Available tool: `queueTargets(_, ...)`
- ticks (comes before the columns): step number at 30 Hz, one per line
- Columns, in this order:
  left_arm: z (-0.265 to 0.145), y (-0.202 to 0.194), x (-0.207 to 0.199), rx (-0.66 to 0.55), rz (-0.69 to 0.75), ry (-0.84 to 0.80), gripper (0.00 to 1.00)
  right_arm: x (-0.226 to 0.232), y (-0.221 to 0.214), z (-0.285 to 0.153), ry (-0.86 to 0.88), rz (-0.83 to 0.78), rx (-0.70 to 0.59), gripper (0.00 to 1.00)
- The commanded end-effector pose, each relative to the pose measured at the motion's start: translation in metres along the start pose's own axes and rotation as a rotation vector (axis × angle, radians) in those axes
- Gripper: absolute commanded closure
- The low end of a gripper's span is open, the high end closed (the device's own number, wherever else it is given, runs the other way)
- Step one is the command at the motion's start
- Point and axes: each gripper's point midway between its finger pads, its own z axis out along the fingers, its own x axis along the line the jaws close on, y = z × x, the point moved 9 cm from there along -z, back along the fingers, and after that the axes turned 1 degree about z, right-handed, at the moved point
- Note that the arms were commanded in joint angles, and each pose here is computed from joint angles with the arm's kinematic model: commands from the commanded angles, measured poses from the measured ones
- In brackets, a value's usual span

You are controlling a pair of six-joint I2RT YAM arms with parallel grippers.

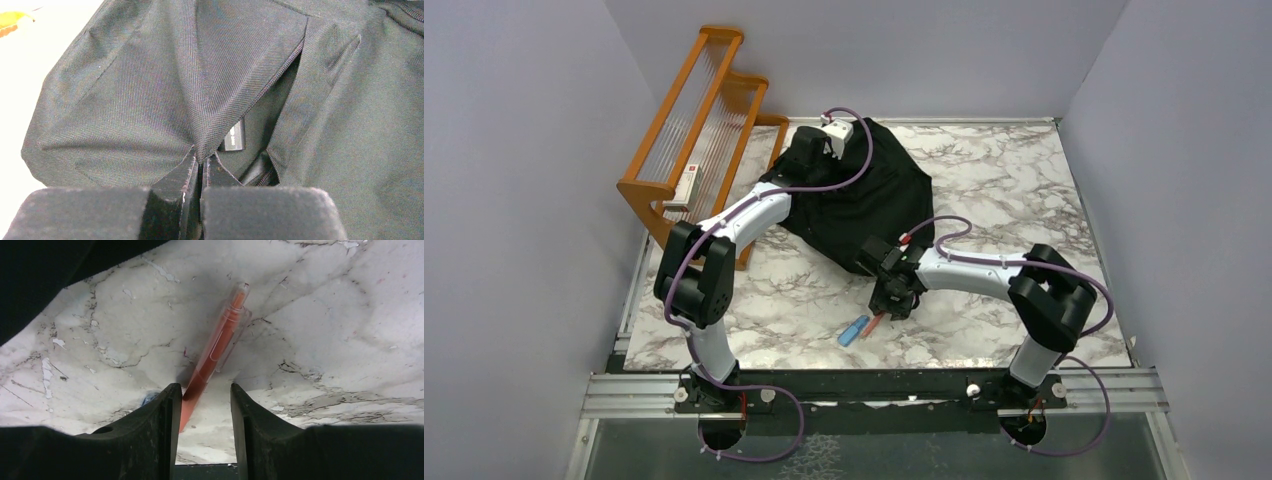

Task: Pack the student bag
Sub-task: Pick up the stationery from the center of the board.

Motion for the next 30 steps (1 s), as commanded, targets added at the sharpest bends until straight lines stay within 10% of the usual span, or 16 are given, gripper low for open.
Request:
queueTargets(1,-0.016,0.023,-0.003,-0.089,0.006,-0.008,1.00,0.002,-0.004,0.002,-0.037,0.002,-0.026,0.57)
queueTargets(23,-0.020,0.023,-0.022,-0.083,0.048,-0.027,1.00,-0.037,0.000,-0.023,-0.053,0.143,-0.170,0.96)
queueTargets(30,-0.023,0.024,-0.038,-0.073,0.089,-0.031,1.00,-0.053,0.019,-0.082,0.234,0.154,-0.376,0.99)
